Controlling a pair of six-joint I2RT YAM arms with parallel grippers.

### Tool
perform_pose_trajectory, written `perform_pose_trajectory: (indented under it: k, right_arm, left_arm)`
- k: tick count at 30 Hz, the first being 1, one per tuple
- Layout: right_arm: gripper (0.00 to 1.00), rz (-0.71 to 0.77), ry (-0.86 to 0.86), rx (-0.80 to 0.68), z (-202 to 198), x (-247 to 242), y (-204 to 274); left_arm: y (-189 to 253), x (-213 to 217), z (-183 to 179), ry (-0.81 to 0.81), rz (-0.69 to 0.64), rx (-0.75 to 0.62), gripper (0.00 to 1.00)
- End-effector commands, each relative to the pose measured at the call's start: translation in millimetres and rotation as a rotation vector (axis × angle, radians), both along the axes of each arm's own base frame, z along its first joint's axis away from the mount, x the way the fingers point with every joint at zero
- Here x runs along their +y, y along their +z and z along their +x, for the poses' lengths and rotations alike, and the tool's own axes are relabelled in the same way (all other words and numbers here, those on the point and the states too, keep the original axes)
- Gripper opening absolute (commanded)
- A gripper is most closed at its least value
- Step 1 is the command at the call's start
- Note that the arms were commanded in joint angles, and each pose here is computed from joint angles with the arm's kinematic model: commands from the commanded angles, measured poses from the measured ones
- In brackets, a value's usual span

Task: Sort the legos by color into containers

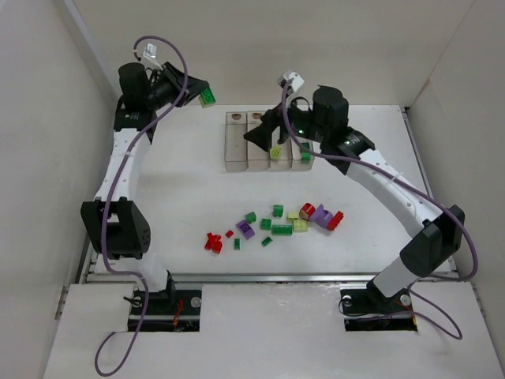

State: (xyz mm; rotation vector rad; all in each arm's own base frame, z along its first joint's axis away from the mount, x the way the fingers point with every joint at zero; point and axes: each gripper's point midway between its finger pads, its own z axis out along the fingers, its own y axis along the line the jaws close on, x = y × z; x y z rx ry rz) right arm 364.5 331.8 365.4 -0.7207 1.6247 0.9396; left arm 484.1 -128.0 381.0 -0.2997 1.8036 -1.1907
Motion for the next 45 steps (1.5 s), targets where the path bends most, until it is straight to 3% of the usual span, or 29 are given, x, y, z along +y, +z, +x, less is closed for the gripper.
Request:
perform_pose_trajectory:
  k: [1, 8, 10, 15, 21, 27, 35, 39, 42, 45]
  right_arm:
    - [0.94, 0.105, -0.029, -0.180, 5.1, 29.2, 53.6]
    - [0.94, 0.443, -0.036, -0.092, 6.2, 48.4, 90.6]
    - [0.94, 0.473, -0.131, -0.068, 13.0, 53.6, 88.9]
    - [0.91, 0.457, -0.274, -0.048, 39.1, 55.1, 65.3]
    - [0.89, 0.447, -0.306, -0.067, 48.8, 65.1, 62.8]
    - [0.75, 0.441, -0.413, -0.080, 62.2, 51.3, 58.7]
    - [0.74, 0.472, -0.315, -0.146, 47.9, 58.9, 76.7]
    - [0.65, 0.479, -0.314, -0.152, 49.4, 60.3, 80.7]
    - [0.64, 0.474, -0.315, -0.148, 53.3, 63.8, 76.7]
    - [0.54, 0.480, -0.288, -0.157, 51.4, 68.2, 82.1]
  left_arm:
    - [48.1, -35.7, -16.4, -0.102, -0.183, -0.003, 0.00]
    - [66.0, -56.6, -17.8, -0.150, -0.209, -0.038, 0.00]
    - [66.3, -62.4, -20.2, -0.162, -0.217, -0.031, 0.00]
    - [68.4, -75.9, -26.0, -0.192, -0.224, -0.030, 0.00]
    - [70.4, -80.2, -28.1, -0.202, -0.231, -0.032, 0.00]
    - [65.9, -79.9, -30.3, -0.200, -0.231, -0.015, 0.00]
    - [57.3, -79.5, -33.7, -0.197, -0.230, 0.006, 0.00]
    - [59.5, -79.0, -36.7, -0.197, -0.230, 0.008, 0.00]
    - [57.5, -78.9, -36.6, -0.196, -0.223, 0.010, 0.00]
    - [51.9, -83.1, -38.1, -0.203, -0.222, 0.030, 0.00]
